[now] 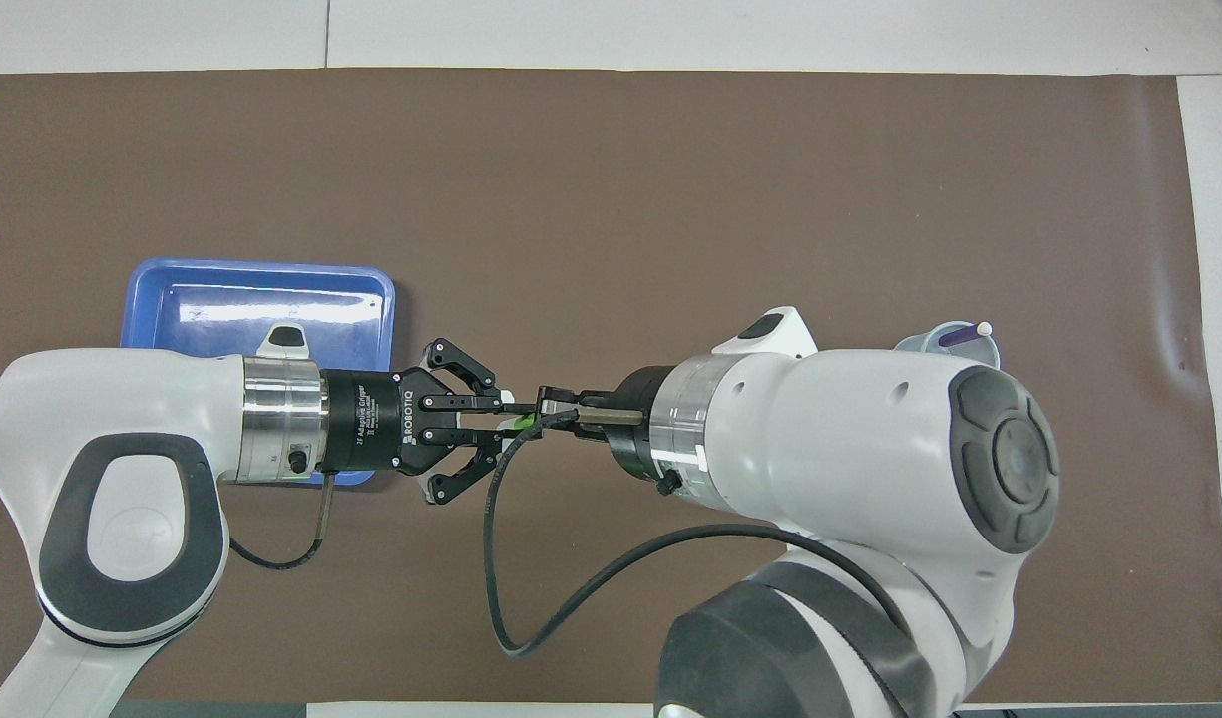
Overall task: Transfer and insert pens with both arms
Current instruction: 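Carry the green pen to the cup while the left gripper withdraws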
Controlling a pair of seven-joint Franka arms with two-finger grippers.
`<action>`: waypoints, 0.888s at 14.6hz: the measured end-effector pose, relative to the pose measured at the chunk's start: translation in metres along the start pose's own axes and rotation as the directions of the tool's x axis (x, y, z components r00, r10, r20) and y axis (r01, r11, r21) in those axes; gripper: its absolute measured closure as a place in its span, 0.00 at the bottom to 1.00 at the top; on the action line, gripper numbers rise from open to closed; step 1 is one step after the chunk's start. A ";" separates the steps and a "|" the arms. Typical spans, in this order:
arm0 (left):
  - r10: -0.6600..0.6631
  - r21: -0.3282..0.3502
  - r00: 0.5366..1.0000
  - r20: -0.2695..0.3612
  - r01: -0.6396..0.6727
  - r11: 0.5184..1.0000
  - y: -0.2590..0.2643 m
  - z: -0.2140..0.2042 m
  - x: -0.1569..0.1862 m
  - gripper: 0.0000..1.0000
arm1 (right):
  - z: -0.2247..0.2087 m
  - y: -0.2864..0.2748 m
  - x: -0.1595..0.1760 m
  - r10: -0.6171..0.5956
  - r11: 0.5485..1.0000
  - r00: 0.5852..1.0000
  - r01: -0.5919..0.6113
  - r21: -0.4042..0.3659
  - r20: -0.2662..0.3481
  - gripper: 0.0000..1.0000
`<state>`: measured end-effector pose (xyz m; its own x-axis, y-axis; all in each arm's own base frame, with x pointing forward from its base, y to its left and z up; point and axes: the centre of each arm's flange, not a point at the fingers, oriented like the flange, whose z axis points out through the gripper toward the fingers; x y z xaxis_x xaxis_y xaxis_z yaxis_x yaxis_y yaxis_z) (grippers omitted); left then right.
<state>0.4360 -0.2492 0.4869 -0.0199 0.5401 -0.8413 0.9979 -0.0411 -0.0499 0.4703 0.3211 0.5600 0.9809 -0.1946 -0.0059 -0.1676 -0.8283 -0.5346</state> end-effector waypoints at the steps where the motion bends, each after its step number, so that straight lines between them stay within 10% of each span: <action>1: 0.009 -0.002 1.000 -0.008 -0.009 1.000 -0.001 -0.002 -0.001 0.32 | -0.007 0.010 0.007 0.003 1.000 1.000 -0.003 -0.029 -0.006 0.82; 4: 0.135 0.030 0.978 -0.158 -0.132 0.991 -0.003 -0.006 0.005 0.00 | -0.031 0.047 0.031 -0.003 0.988 0.999 -0.004 -0.156 -0.041 0.82; 7: 0.346 0.095 0.900 -0.265 -0.333 0.938 0.003 -0.020 0.020 0.00 | -0.046 0.092 0.052 -0.082 0.951 0.996 0.067 -0.301 -0.036 0.82; 13: 0.716 0.387 0.582 -0.385 -0.603 0.698 0.031 -0.101 0.062 0.00 | -0.084 0.199 0.087 -0.307 0.828 0.950 0.300 -0.474 0.065 0.82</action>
<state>0.4716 -0.1317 0.4875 0.7268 0.6086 -0.3183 0.6845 -0.6796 0.2637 0.5144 0.0949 0.5241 0.9893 0.1032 0.1036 0.1082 -0.9932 -0.0437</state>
